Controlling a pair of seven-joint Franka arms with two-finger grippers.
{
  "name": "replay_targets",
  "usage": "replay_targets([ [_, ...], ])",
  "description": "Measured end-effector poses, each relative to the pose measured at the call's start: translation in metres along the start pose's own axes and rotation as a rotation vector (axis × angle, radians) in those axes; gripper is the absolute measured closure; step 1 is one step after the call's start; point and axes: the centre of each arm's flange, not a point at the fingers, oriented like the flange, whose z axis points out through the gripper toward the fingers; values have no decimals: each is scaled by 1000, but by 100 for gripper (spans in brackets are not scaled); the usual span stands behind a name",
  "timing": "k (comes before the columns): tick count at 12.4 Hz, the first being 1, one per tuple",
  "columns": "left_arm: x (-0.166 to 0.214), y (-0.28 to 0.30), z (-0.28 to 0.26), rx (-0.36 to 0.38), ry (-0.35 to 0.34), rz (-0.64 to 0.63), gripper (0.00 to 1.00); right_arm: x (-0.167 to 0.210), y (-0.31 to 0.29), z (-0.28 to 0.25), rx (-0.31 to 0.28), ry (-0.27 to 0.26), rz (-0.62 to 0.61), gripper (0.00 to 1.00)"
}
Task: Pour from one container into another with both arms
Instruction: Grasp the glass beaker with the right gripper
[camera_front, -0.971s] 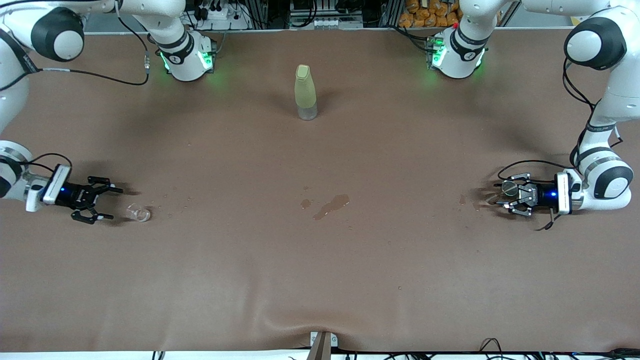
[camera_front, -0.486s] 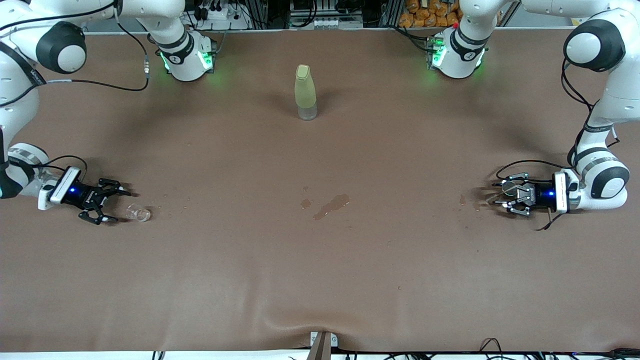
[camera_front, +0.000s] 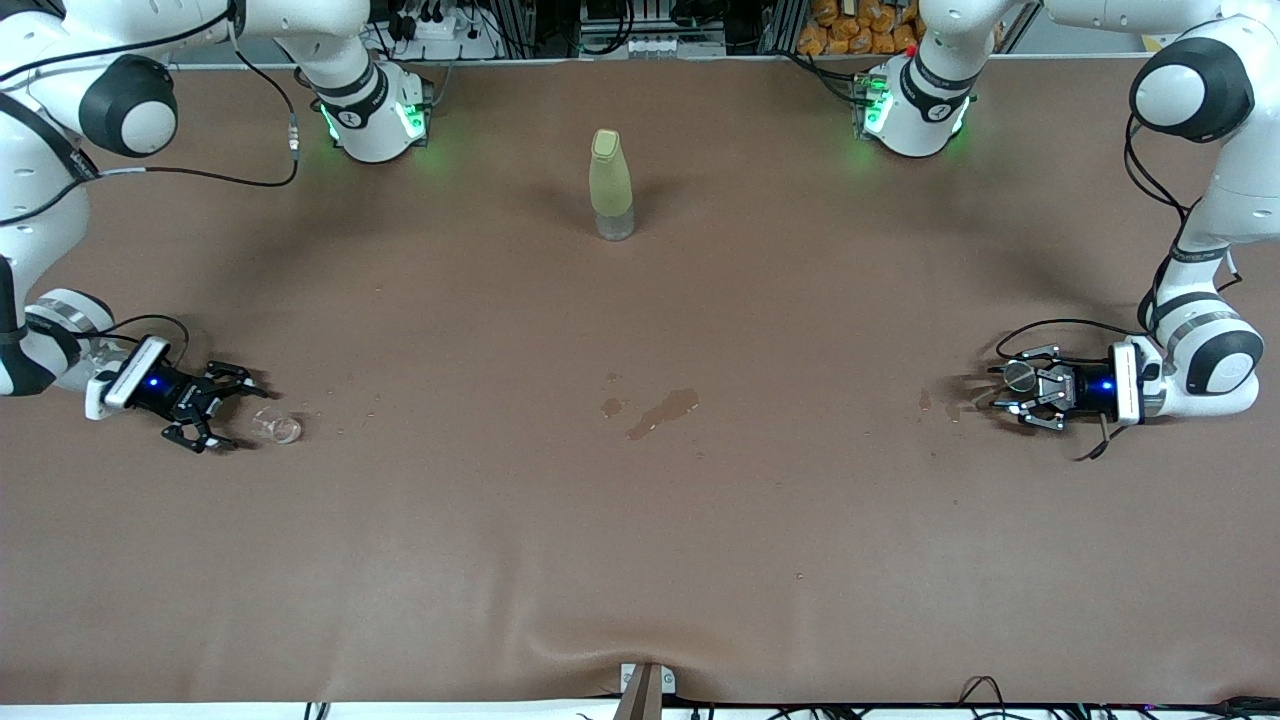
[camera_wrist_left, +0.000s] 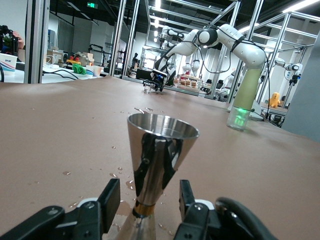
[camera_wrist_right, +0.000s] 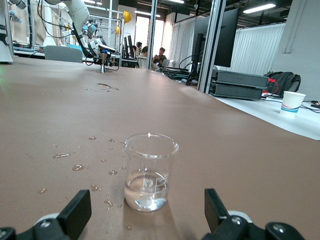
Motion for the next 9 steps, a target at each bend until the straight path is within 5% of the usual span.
replay_targets([
  [2,1,-1,1,2,4,3,54,-1,0,2,-2,5,0,0],
  [4,2,-2,2,1,5,6,78,-3,0,7,-6,18,3,0],
  [9,4,-3,1,3,2,11,79,-13,-4,38,8,55,13,0],
])
